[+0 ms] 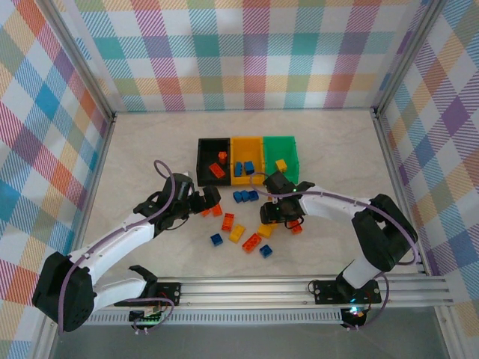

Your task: Sort the legos into containers by color

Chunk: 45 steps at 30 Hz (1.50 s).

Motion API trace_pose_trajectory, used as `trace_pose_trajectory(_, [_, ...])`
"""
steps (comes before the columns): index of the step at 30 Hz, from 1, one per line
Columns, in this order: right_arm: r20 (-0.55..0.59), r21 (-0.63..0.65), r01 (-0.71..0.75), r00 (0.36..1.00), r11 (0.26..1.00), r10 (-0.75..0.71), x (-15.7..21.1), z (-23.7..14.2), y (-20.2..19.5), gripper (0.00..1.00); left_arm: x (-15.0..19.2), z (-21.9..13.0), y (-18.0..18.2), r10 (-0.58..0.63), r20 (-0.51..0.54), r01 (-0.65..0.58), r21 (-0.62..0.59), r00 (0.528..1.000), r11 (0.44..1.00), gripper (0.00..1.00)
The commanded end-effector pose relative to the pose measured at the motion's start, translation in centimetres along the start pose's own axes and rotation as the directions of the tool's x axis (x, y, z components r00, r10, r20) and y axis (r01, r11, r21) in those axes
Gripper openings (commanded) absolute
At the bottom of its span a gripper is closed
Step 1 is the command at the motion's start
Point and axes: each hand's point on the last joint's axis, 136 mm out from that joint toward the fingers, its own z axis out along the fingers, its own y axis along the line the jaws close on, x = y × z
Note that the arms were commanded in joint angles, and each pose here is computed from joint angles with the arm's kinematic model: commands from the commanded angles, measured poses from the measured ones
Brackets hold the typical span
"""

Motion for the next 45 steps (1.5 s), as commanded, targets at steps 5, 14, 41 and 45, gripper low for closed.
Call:
trace_pose_trajectory(5, [0.020, -0.016, 0.011, 1.000, 1.000, -0.011, 0.0, -0.5, 0.4, 0.36, -0.4, -0.5, 0.9, 0.004, 0.019, -0.004, -0.032, 1.000, 0.999, 1.00])
trace_pose_trajectory(14, [0.218, 0.008, 0.009, 0.976, 1.000, -0.010, -4.5, -7.3, -0.5, 0.26, -0.1, -1.0, 1.8, 0.005, 0.018, -0.004, -0.063, 1.000, 0.998, 1.00])
trace_pose_trajectory(41, [0.299, 0.103, -0.136, 0.949, 0.985, 0.099, -22.6, -3.5, -4.7, 0.54, 0.8, -1.8, 2.3, 0.002, -0.008, -0.003, -0.058, 1.000, 0.998, 1.00])
trace_pose_trajectory(45, [0.342, 0.080, -0.134, 0.934, 0.988, 0.099, -22.9, -5.8, -4.2, 0.69, 0.5, -2.1, 2.0, 0.009, -0.008, -0.009, -0.053, 1.000, 0.999, 1.00])
